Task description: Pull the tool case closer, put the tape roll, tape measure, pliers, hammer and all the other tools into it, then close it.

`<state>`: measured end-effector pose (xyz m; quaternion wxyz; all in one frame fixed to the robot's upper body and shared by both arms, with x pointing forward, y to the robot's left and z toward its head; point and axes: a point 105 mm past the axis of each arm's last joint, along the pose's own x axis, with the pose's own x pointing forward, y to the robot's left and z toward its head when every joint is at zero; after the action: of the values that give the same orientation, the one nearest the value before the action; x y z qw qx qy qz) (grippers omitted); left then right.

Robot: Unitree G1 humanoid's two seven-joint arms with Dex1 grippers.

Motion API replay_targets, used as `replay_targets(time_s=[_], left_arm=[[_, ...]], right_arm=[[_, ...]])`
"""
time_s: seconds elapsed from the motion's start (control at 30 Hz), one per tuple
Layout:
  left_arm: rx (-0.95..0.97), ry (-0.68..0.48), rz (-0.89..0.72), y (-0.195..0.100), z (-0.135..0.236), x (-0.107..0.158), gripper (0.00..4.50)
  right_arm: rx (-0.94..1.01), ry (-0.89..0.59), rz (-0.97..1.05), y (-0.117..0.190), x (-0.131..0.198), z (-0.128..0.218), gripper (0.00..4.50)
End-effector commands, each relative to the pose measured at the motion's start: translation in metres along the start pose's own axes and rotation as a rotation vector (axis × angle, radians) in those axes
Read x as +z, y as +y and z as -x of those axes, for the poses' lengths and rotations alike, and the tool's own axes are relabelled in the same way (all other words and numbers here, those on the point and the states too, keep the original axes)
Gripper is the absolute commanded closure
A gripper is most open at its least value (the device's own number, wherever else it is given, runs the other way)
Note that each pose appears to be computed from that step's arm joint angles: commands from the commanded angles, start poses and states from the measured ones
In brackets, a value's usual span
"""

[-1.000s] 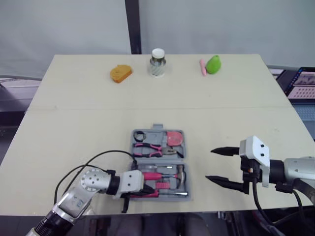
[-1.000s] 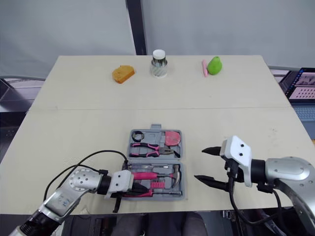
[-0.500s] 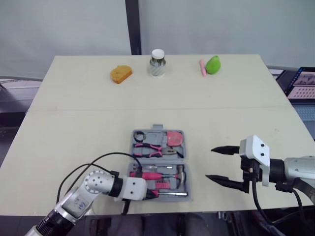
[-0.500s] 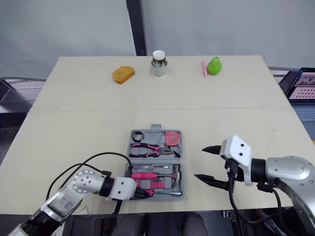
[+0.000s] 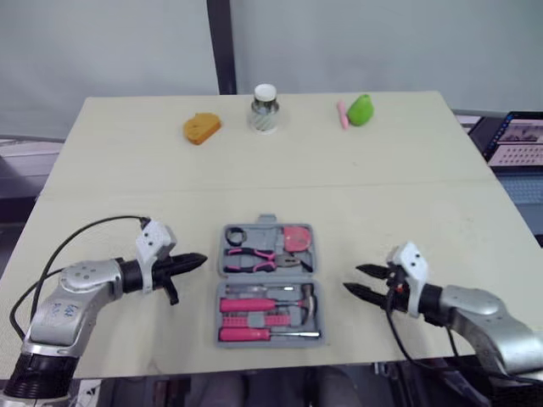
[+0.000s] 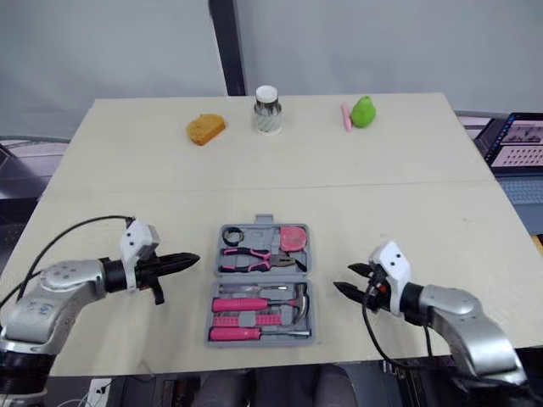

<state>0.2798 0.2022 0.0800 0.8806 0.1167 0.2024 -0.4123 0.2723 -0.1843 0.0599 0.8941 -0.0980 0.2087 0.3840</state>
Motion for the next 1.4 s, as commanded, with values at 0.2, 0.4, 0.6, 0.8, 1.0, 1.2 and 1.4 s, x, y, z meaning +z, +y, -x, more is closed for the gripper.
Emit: replay_targets(time_s=[0.2,0.4,0.6,0.8,1.0,1.2,1.4], left_arm=[[-0.049,0.04,0.021,-0.025,-0.028,-0.029,4.5],[-0.064,0.032,0.026,-0.037,-0.041,-0.031,4.5],[-0.074,0.005,0.039,-0.046,-0.048,-0.026,4.5],[-0.118,0.041,0.049,-0.059,-0.046,-0.034,4.5],[-0.127,0.069,0.069,-0.064,-0.04,-0.042,4.5],[-0.139,0.09,0.076,-0.069,-0.035,-0.046,4.5],[-0.161,0.111,0.073,-0.075,-0.033,-0.049,4.5]], right_arm=[[0.056,-0.022,0.039,0.011,0.009,-0.027,4.44],[0.112,-0.04,0.042,0.027,0.016,-0.04,4.44],[0.143,-0.043,0.036,0.037,0.019,-0.047,4.44],[0.208,-0.04,0.028,0.054,0.019,-0.046,4.44],[0.224,-0.029,0.012,0.063,0.017,-0.043,4.44],[0.221,-0.024,0.006,0.065,0.014,-0.042,4.44],[0.216,-0.02,0.003,0.065,0.012,-0.042,4.44]])
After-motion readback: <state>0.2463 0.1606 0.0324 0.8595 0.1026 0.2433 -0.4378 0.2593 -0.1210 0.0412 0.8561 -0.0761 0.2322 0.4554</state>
